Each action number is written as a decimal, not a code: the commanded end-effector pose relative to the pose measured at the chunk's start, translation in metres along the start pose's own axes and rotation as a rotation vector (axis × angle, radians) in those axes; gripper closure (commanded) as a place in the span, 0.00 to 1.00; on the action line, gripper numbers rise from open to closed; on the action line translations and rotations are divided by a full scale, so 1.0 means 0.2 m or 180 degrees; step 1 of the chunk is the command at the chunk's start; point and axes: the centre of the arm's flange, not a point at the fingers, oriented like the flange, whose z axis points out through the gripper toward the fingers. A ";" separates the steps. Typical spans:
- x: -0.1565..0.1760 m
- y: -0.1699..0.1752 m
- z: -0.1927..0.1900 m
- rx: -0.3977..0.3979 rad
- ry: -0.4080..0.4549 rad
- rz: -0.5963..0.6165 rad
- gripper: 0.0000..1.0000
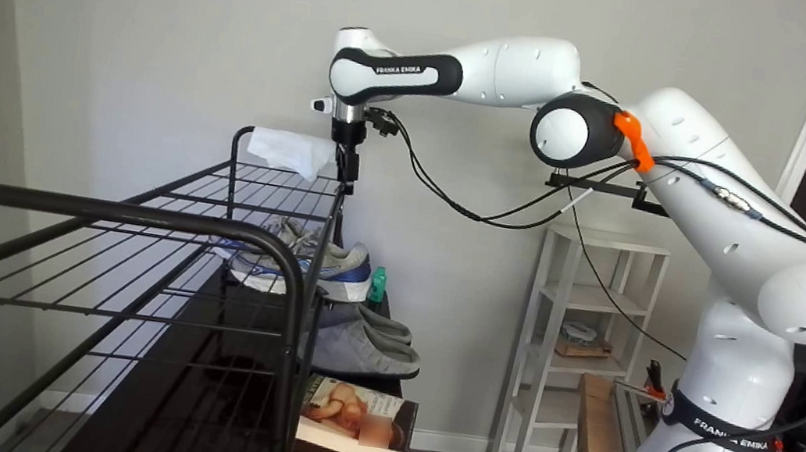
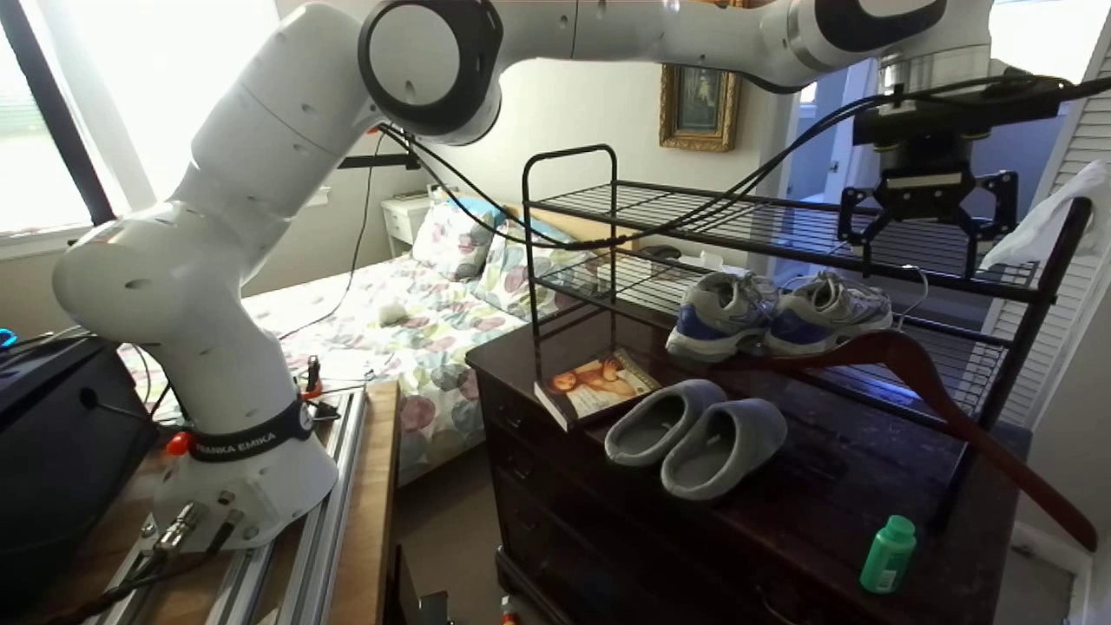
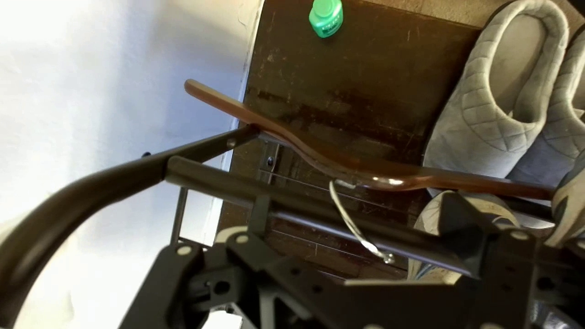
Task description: Move the hanger to the left
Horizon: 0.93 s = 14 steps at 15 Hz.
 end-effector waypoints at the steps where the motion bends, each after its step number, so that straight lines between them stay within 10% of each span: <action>1: 0.04 -0.04 0.01 0.0073 -0.0069 0.0150 0.11; 12: 0.05 -0.03 0.06 0.0210 -0.0148 0.0241 0.99; 14: 0.05 -0.04 0.07 0.0230 -0.0171 0.0246 0.59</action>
